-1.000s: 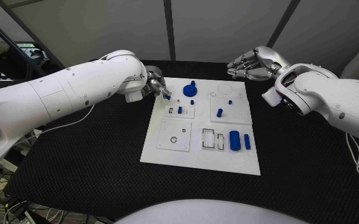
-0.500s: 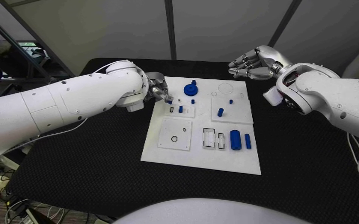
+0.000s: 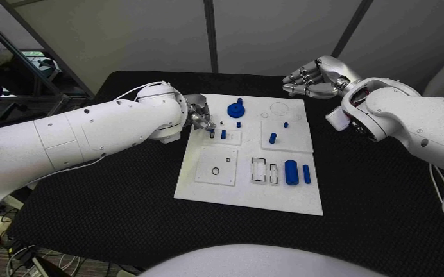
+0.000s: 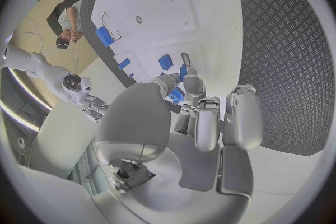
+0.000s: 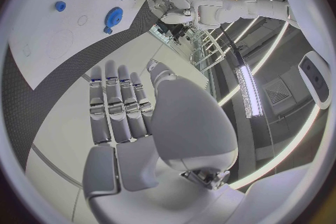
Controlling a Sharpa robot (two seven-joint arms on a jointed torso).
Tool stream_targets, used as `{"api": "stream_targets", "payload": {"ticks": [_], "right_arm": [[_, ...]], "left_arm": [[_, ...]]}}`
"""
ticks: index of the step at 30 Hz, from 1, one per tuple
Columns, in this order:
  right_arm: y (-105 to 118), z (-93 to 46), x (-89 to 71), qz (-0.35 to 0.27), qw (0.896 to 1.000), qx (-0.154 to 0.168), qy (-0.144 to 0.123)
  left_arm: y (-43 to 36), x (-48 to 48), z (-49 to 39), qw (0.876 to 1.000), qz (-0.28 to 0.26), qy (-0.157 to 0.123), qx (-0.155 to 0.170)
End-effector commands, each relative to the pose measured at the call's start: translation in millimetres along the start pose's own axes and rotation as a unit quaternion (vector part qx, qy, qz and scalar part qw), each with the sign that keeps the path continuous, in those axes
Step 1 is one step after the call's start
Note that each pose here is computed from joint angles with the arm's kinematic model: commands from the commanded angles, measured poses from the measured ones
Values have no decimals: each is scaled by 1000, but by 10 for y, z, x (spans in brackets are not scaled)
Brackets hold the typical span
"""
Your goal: Assemble the parts on the task board
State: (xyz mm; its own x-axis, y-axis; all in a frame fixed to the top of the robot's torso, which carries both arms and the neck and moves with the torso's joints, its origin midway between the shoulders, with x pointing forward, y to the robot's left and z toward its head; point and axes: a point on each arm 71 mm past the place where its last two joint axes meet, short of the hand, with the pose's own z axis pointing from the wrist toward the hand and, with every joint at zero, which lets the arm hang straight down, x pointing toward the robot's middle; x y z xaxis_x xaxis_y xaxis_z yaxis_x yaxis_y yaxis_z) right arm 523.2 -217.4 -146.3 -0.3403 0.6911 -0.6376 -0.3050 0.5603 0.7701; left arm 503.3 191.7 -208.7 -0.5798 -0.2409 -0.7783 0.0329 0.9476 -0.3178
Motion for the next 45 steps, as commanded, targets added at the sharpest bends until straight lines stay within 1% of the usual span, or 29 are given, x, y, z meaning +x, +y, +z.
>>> {"api": "stream_targets", "payload": {"ticks": [1,5,15,28,45], "right_arm": [[19,5,3,-2,1000,-3,3],[22,5,5,-2,1000,-4,3],[27,6,9,-2,1000,-5,3],[23,7,8,-2,1000,-4,4],[25,10,13,-2,1000,-4,5]], "left_arm": [[-5,22,4,1000,27,5,-5],[-9,51,9,999,34,12,-6],[-15,83,26,999,41,21,-8],[-12,113,14,998,50,36,-7],[-31,119,24,998,51,38,-6]]}}
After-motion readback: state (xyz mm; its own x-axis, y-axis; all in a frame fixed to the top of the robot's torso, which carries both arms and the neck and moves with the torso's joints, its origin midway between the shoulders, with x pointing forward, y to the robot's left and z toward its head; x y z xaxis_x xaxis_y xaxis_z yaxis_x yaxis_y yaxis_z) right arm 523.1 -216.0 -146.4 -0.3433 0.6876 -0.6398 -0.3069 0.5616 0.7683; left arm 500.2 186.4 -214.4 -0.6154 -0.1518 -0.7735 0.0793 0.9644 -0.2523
